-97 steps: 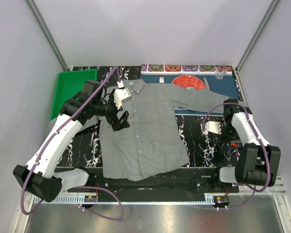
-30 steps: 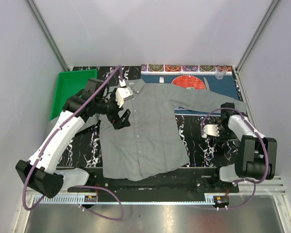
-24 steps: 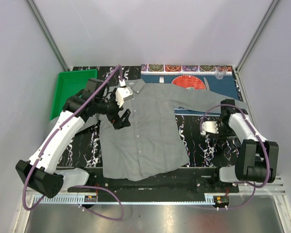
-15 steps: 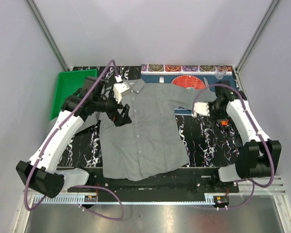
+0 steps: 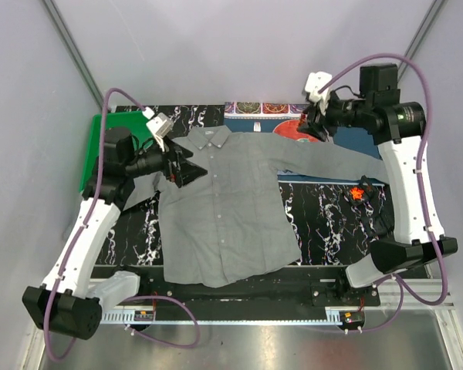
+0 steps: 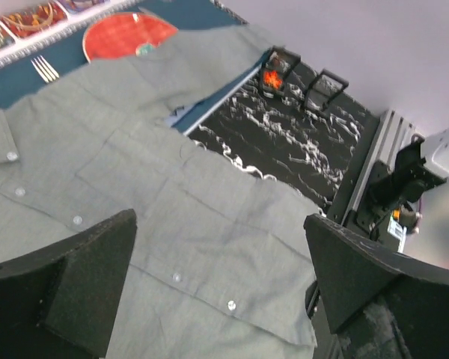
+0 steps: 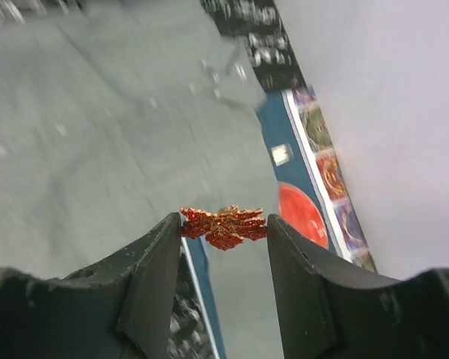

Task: Pin the brooch onto the clothing
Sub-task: Pick up the brooch from the brooch box.

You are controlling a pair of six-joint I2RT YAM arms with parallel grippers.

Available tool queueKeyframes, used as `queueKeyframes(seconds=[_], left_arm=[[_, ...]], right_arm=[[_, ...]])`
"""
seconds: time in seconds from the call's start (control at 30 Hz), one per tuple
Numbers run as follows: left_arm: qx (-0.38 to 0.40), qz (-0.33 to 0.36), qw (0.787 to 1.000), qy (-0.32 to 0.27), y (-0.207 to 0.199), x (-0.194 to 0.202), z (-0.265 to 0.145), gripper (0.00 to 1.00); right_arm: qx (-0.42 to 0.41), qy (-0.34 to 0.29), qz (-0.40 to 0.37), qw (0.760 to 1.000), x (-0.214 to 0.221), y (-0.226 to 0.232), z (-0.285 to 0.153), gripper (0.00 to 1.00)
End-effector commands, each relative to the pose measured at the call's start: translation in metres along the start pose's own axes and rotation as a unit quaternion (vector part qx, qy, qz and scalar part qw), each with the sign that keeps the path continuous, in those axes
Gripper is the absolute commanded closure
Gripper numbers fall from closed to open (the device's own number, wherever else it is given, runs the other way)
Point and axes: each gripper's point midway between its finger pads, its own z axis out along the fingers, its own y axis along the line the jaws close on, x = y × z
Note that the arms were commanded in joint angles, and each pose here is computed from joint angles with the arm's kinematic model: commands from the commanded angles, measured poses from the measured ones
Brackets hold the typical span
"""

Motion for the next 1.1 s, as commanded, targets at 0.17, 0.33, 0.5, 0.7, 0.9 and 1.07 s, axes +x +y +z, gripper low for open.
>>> queueKeyframes(seconds=[0.17, 0.33, 0.5, 0.7, 0.9, 1.07], left_arm=[[-0.123, 0.211, 0.948, -0.202, -0.022, -0.097, -0.014, 0.01], [-0.135, 0.295, 0.914, -0.243, -0.055, -0.115, 0.001, 0.01], [-0.155, 0.334, 0.884, -0.287, -0.082, -0.148, 0.021, 0.01], [-0.163, 0.344, 0.864, -0.330, -0.108, -0.182, 0.031, 0.04], [-0.135, 0.414, 0.828, -0.353, -0.143, -0.192, 0.044, 0.08], [-0.126, 0.455, 0.805, -0.359, -0.158, -0.193, 0.053, 0.16]], right_arm=[[-0.077, -0.287, 0.278, 0.913, -0.145, 0.012, -0.034, 0.47], [-0.125, -0.349, 0.393, 0.842, -0.169, 0.003, -0.039, 0.47], [-0.154, -0.376, 0.447, 0.797, -0.180, 0.004, -0.042, 0.45], [-0.155, -0.380, 0.457, 0.789, -0.176, 0.014, -0.042, 0.45], [-0.160, -0.386, 0.462, 0.783, -0.175, 0.025, -0.041, 0.44], [-0.170, -0.383, 0.460, 0.783, -0.176, 0.036, -0.042, 0.44]])
